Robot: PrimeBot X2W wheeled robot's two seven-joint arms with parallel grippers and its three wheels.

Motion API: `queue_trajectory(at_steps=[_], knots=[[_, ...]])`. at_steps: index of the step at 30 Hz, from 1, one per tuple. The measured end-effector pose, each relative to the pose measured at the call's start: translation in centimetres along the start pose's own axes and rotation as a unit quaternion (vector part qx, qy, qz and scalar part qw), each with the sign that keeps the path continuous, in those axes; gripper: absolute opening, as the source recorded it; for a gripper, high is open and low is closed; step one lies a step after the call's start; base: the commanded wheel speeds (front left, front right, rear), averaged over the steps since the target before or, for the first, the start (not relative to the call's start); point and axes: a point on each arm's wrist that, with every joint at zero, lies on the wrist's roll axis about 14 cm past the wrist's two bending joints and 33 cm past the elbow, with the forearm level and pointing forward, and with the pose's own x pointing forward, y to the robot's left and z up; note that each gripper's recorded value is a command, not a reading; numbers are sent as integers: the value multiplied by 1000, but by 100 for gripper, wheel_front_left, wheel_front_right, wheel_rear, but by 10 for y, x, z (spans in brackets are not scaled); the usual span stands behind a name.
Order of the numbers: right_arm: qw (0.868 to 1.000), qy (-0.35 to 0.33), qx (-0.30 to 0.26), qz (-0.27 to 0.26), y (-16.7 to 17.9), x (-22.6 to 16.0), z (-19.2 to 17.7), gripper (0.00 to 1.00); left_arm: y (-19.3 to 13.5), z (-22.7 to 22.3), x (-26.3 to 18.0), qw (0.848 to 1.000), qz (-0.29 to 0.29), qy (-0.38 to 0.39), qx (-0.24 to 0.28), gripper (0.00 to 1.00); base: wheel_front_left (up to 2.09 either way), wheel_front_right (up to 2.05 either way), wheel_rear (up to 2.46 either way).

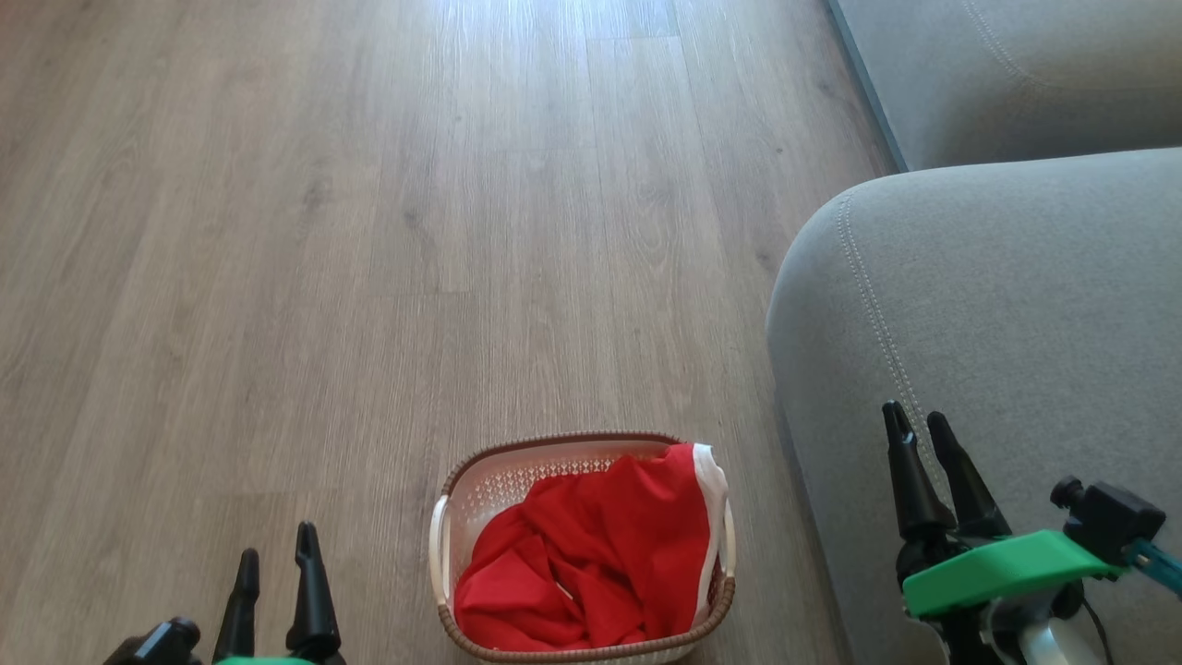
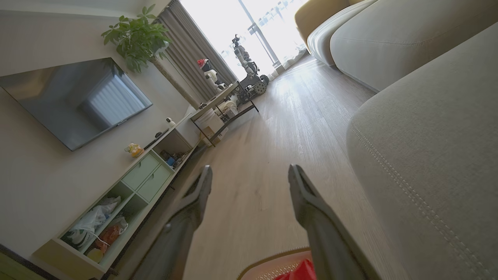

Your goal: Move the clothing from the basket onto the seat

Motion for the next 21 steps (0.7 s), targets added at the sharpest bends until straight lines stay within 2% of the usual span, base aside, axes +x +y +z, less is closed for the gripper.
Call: queue_trajectory(at_steps=[21], knots=[[993,6,-119,7,1,-4,-5,100,-4,-3,-4,993,-14,-17,120,100,0,0,0]])
